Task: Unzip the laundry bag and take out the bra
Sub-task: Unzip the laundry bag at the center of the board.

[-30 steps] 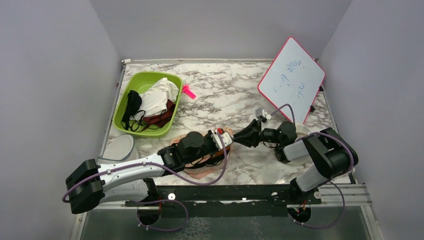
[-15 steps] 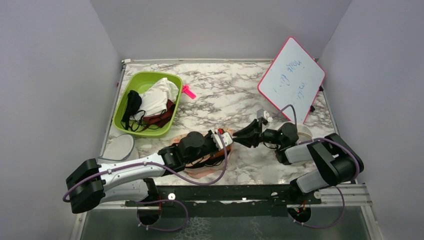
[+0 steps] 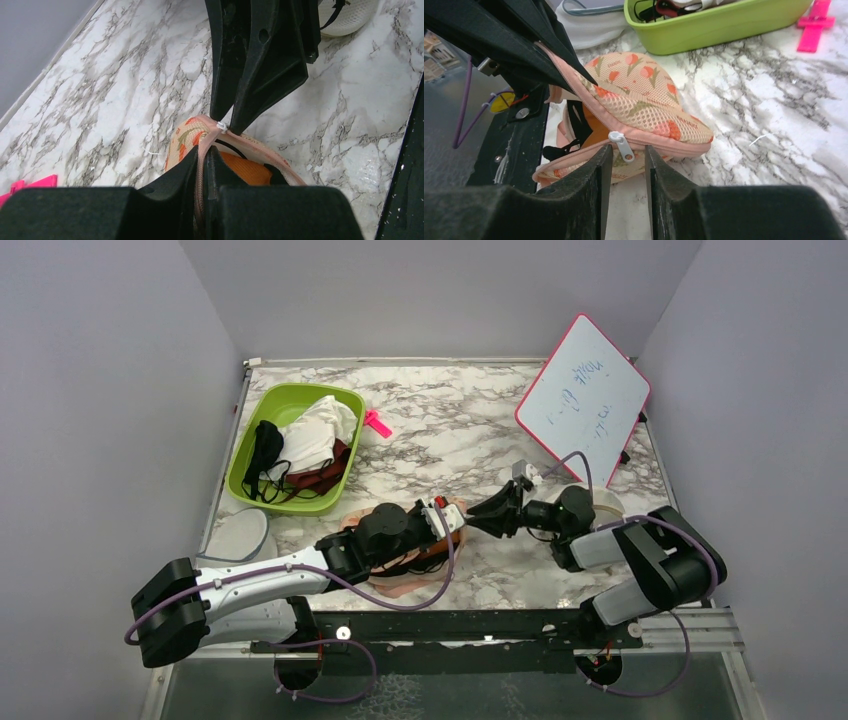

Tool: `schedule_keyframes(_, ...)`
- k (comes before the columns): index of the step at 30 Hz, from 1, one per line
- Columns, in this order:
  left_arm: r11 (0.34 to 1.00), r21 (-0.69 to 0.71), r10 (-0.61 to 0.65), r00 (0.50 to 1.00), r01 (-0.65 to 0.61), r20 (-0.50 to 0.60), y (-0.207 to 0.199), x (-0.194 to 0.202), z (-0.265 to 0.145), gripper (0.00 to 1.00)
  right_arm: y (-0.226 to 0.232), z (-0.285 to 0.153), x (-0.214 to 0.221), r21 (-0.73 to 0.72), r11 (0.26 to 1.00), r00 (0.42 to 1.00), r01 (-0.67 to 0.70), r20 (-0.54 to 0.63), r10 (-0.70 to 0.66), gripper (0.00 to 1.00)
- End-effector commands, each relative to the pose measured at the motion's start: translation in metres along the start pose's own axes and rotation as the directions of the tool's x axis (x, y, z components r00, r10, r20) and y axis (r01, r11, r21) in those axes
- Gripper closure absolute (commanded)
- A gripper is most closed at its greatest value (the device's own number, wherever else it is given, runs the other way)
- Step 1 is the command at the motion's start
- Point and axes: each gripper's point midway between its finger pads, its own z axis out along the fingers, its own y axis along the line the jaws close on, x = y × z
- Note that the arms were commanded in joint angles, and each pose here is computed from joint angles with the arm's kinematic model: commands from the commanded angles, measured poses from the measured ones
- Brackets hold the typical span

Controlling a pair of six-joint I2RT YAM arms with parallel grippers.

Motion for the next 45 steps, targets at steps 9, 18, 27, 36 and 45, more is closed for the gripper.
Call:
schedule_keyframes(9,1.000,0.004,-0.004,0.999,0.004,0.047,0.002,-0.017,0.003,1.00,0.012,0.010,0.005,-0.077,0.997,1.000,-0.004,0.010,0.005,0.62)
schedule_keyframes(18,1.000,0.011,-0.014,0.999,0.014,0.046,0.000,-0.016,0.010,1.00,0.011,0.013,0.003,-0.078,0.997,1.000,0.001,0.015,0.000,0.80)
schedule_keyframes(27,0.999,-0.045,-0.024,0.999,0.026,0.043,0.010,-0.015,0.007,1.00,0.013,0.010,0.005,-0.072,0.997,1.000,0.005,0.012,-0.004,0.95)
schedule_keyframes(36,0.993,-0.104,-0.056,0.997,0.061,0.056,0.020,-0.017,-0.002,1.00,0.011,0.011,0.000,-0.051,0.999,0.999,0.011,0.033,-0.010,0.99)
schedule_keyframes(45,0.987,-0.098,-0.119,0.991,0.124,0.059,0.018,-0.019,-0.009,1.00,-0.028,0.011,-0.007,0.165,0.986,1.000,0.018,0.021,-0.021,0.99)
